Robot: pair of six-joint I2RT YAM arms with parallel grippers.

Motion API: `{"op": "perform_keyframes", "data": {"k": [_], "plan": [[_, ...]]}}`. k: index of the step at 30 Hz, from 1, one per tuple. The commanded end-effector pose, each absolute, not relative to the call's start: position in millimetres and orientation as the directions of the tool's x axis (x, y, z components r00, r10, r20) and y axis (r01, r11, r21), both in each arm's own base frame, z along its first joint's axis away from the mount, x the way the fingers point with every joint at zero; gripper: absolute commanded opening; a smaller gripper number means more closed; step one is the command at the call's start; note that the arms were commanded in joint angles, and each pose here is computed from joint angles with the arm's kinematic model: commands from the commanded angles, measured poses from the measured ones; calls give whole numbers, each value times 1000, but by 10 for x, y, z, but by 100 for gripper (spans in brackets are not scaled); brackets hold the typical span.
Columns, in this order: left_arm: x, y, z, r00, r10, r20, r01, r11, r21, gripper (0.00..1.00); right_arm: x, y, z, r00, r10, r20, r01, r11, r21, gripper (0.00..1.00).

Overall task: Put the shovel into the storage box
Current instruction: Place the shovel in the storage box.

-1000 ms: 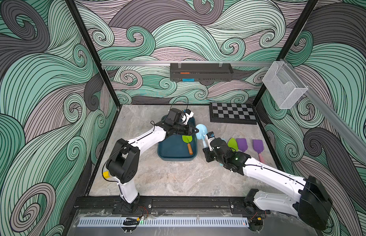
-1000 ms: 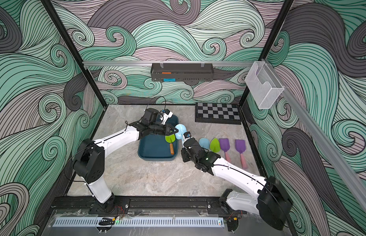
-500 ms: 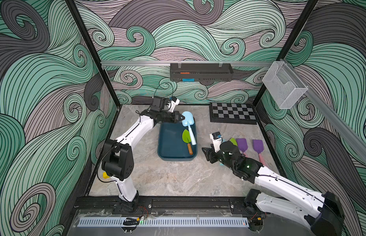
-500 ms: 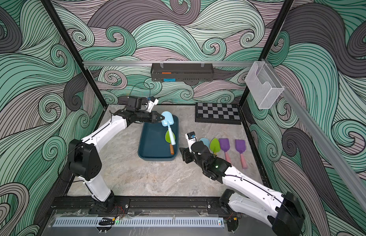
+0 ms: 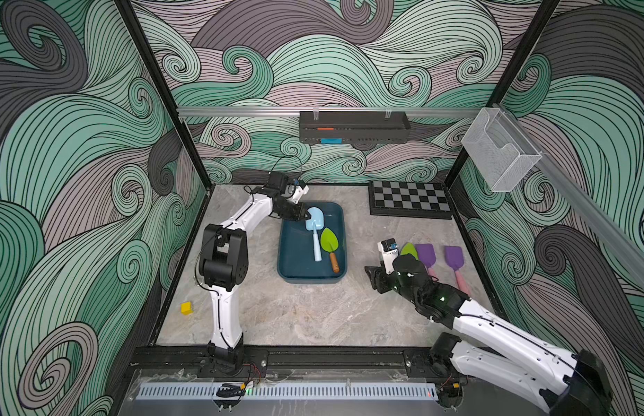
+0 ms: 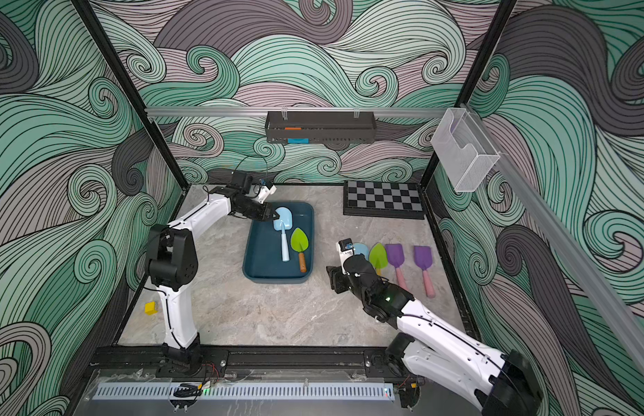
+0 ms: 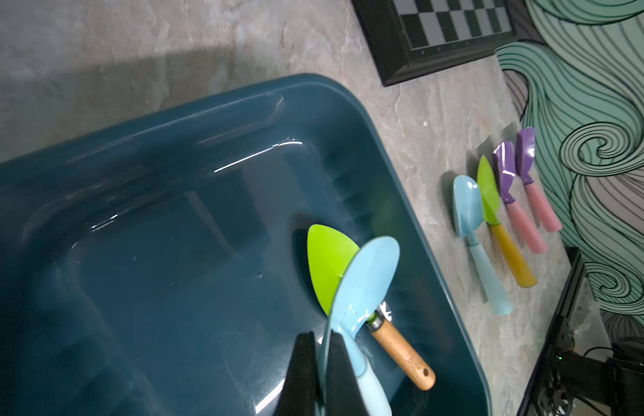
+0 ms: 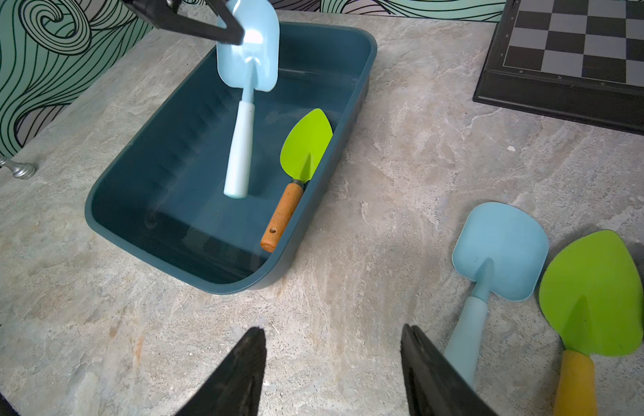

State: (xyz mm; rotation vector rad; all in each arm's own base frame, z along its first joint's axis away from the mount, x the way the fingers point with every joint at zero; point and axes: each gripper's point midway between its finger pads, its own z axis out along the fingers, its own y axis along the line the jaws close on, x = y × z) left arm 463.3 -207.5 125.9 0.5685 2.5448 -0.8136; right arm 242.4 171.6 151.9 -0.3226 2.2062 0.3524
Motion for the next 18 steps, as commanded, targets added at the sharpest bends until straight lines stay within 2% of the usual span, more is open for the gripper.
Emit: {"op": "perform_keyframes", "data": {"k": [1, 10, 18], "plan": [[4602, -2065, 1264, -835, 304, -458, 508, 746, -431, 0, 2373, 1620, 1384, -630, -112, -769, -325, 937, 129, 63], [4419, -2083, 627, -906, 315, -283, 419, 770, -482, 0, 2381, 1581, 1283, -653, -111, -749, -305, 944, 126, 62], [4335, -2061, 341, -930, 294, -219, 365, 805, -469, 0, 2368, 1553, 1199, -671, -105, -734, -289, 949, 128, 63]]}}
